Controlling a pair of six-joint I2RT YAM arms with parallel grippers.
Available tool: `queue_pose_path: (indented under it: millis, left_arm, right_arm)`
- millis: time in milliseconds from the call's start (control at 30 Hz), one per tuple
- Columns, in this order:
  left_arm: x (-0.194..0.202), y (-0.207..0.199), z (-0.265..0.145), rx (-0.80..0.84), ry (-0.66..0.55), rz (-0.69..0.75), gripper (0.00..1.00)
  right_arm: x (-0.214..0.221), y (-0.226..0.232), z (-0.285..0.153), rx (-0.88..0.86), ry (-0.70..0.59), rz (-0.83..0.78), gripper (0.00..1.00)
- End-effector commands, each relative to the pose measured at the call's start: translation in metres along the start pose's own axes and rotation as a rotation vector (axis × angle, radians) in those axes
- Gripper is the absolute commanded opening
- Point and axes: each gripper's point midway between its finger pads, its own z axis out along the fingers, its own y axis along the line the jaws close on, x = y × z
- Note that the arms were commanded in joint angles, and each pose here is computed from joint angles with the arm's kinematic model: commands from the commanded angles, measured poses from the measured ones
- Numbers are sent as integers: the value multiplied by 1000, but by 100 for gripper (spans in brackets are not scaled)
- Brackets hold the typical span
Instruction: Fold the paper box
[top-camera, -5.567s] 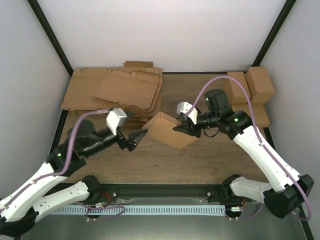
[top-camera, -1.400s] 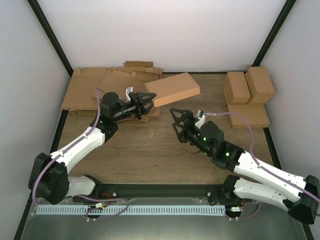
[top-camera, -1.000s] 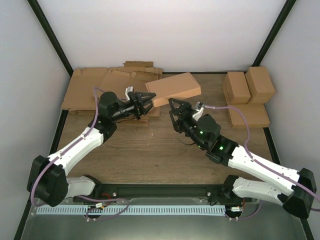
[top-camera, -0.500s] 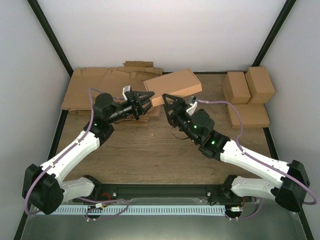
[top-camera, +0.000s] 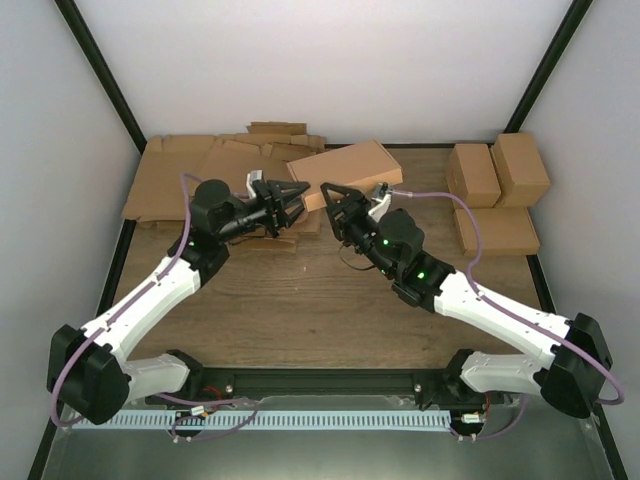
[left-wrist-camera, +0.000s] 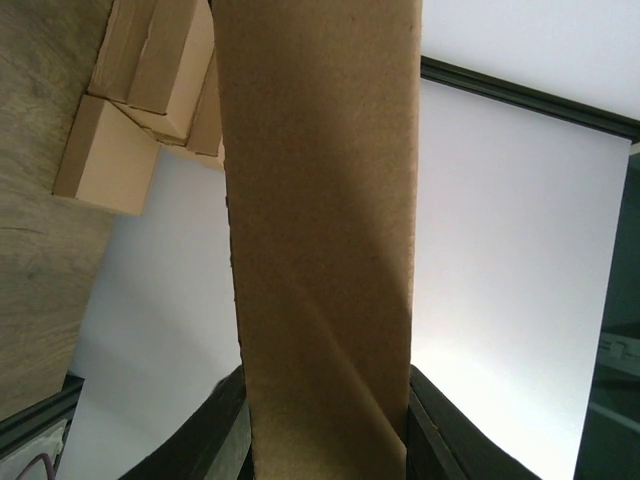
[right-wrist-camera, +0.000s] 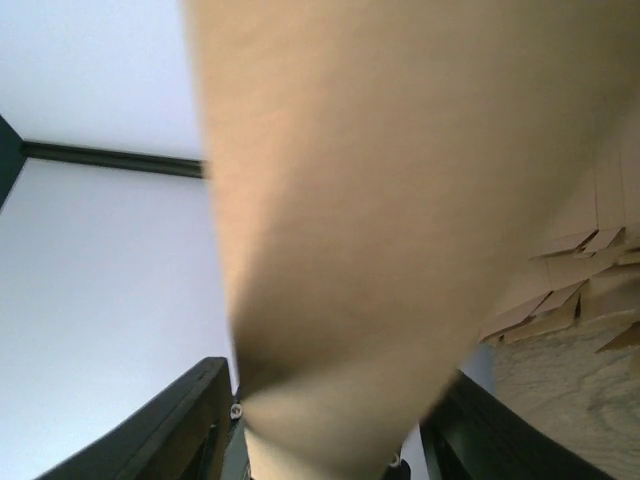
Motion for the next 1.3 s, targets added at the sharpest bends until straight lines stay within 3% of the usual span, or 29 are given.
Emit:
queue_pose_path:
  millis: [0, 100, 267, 433, 567, 867, 1267]
  left_arm:
    - [8, -9, 3, -3, 36, 21, 30]
    - [6, -6, 4, -18, 30, 26, 31]
    - [1, 9, 5, -65, 20, 20, 39]
    - [-1, 19, 4, -123, 10, 42, 43]
    - [-3, 34, 4, -163, 9, 28, 48]
    - [-13, 45, -13, -234, -72, 81, 92]
    - [-12, 55, -24, -286, -71, 159, 95]
  right_arm:
    - [-2, 16, 2, -32, -1, 4, 49]
    - [-4, 12, 1, -16, -12, 6, 41]
    - [-7, 0, -3, -14, -31, 12, 40]
    - [-18, -19, -14, -10, -91, 15, 21]
    - [-25, -26, -20, -3, -117, -5, 21]
    - [-60, -61, -50, 33, -194, -42, 18]
    - [-118, -153, -128, 111, -265, -57, 19]
